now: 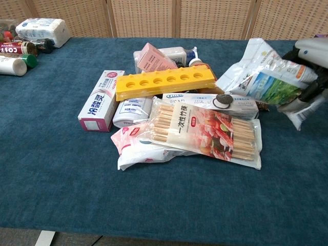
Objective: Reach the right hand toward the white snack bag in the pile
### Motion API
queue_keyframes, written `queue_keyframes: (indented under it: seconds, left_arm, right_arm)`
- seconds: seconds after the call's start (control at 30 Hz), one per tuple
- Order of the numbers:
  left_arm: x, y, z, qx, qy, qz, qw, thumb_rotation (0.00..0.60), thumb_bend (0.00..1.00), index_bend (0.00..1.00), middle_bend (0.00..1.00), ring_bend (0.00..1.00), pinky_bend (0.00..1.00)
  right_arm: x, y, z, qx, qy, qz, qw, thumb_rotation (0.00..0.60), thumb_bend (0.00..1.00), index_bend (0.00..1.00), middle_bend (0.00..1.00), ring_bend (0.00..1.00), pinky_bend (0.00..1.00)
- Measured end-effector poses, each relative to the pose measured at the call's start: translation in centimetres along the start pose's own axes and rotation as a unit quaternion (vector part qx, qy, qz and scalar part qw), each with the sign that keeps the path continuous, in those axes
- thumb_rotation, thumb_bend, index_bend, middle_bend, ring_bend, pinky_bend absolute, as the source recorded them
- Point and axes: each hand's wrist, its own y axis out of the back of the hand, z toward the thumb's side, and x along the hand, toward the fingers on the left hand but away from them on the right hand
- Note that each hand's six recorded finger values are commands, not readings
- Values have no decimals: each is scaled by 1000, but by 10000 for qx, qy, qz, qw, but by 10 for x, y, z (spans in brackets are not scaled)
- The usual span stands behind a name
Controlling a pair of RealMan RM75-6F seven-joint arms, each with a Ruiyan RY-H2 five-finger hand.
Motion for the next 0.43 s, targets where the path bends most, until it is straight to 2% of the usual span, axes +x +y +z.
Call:
queue_keyframes:
  seconds: [0.3, 0.43]
  left_arm:
    - [3, -5, 6, -35, -139, -61, 9999, 600, 137, 126, 0, 0, 0]
    - [5, -7, 6, -50, -165, -90, 9998, 600, 136, 125, 0, 0, 0]
  right_arm:
    - [32, 64, 8, -352, 15, -559, 9978, 600, 35, 738, 1000, 1000, 911]
    - [43, 80, 16, -378, 66, -653, 9971, 600, 34, 733, 1000, 1000, 911]
